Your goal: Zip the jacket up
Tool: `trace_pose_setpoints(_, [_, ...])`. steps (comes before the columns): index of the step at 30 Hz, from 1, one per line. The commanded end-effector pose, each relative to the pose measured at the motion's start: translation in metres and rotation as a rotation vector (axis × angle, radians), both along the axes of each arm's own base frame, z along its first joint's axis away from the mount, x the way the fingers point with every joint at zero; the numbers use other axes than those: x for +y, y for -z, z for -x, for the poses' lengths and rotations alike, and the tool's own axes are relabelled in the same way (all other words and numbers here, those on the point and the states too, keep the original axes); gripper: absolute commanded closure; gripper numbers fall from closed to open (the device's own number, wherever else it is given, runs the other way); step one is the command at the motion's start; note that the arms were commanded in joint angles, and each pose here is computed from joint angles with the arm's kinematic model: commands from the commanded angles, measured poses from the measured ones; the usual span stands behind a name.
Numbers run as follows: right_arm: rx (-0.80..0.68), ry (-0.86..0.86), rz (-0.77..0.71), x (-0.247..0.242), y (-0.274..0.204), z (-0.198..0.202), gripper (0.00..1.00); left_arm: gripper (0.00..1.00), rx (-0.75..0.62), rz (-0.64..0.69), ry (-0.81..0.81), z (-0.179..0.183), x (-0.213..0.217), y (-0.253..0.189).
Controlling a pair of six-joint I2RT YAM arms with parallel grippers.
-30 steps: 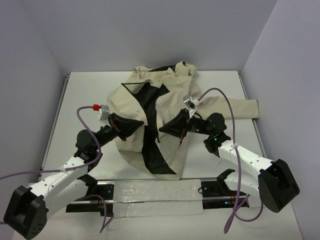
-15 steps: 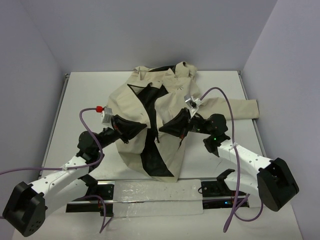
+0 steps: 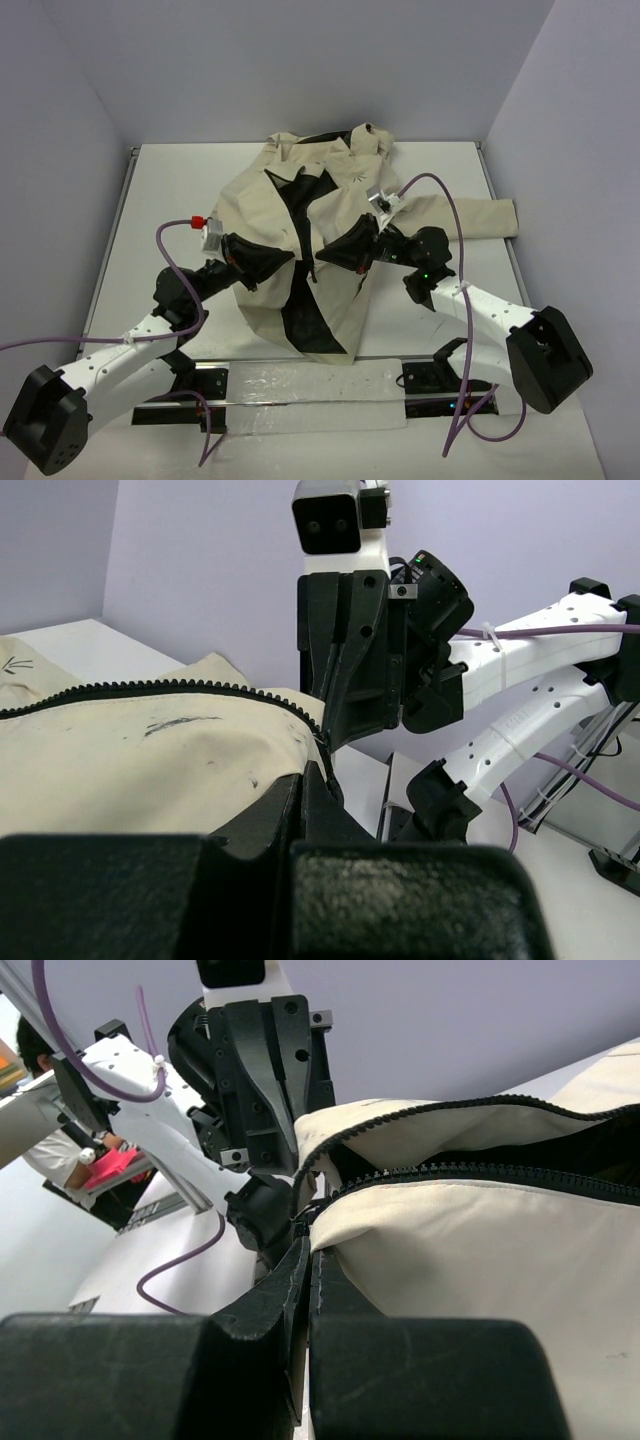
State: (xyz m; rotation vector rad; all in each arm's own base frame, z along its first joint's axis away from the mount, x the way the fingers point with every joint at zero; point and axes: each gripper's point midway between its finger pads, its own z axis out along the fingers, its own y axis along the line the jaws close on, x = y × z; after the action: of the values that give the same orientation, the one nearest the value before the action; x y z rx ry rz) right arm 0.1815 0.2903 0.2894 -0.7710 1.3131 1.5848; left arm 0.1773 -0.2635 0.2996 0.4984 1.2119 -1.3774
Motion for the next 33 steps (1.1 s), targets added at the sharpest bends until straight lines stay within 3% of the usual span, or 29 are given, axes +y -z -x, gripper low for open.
trace_pose_setpoints(1, [-0.102, 0.011, -0.075, -0.001, -0.032, -0.001, 1.0, 1.0, -0.077, 0.049, -0.001, 0.007, 0.004, -0.02])
trace_pose_setpoints(33, [-0.092, -0.029, -0.093, 0.003, -0.034, 0.005, 1.0, 1.0, -0.054, 0.059, -0.063, -0.006, 0.004, -0.026])
